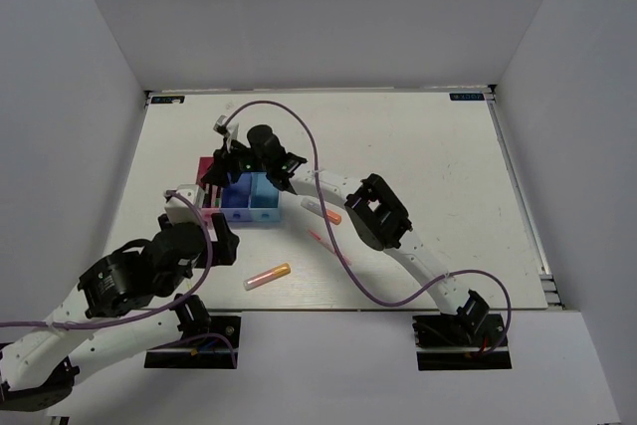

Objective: Sort the stationery into containers
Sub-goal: Place the pen in the storage box, then pick up the stationery from the center of the board, then place the stationery in the storage box, then pick up the stationery from the center of the board.

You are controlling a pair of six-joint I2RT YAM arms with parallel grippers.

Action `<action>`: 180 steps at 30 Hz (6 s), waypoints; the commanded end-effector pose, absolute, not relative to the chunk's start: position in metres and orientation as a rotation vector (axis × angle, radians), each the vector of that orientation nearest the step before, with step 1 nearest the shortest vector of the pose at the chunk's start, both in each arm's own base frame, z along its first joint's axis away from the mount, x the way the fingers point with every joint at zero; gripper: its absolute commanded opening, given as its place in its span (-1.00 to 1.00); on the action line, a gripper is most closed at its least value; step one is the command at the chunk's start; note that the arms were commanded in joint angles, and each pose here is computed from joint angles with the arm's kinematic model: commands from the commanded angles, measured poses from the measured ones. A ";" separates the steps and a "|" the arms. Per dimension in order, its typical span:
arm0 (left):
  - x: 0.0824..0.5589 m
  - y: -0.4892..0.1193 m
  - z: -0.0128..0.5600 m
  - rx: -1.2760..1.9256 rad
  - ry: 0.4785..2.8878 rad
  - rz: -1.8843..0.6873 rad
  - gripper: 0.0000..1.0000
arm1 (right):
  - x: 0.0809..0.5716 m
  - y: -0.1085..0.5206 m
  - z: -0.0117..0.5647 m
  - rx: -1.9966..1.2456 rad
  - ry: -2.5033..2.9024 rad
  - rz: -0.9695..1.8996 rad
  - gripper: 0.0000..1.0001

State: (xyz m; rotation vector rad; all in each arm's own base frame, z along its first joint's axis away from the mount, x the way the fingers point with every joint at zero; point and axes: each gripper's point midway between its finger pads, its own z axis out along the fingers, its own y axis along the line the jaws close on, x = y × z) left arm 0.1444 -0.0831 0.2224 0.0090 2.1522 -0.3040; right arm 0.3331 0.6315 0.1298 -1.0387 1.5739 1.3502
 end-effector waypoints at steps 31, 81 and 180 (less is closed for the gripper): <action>0.167 -0.188 0.054 1.138 2.626 -0.082 0.56 | 0.216 0.194 0.141 -1.086 2.345 0.771 -0.56; 0.407 -0.099 0.190 0.066 2.403 0.129 -0.89 | 0.207 0.172 0.154 -0.926 2.213 0.866 0.10; 0.330 -0.136 0.183 -0.166 2.552 0.129 -1.00 | 0.229 0.144 0.148 -0.755 2.272 0.684 -0.03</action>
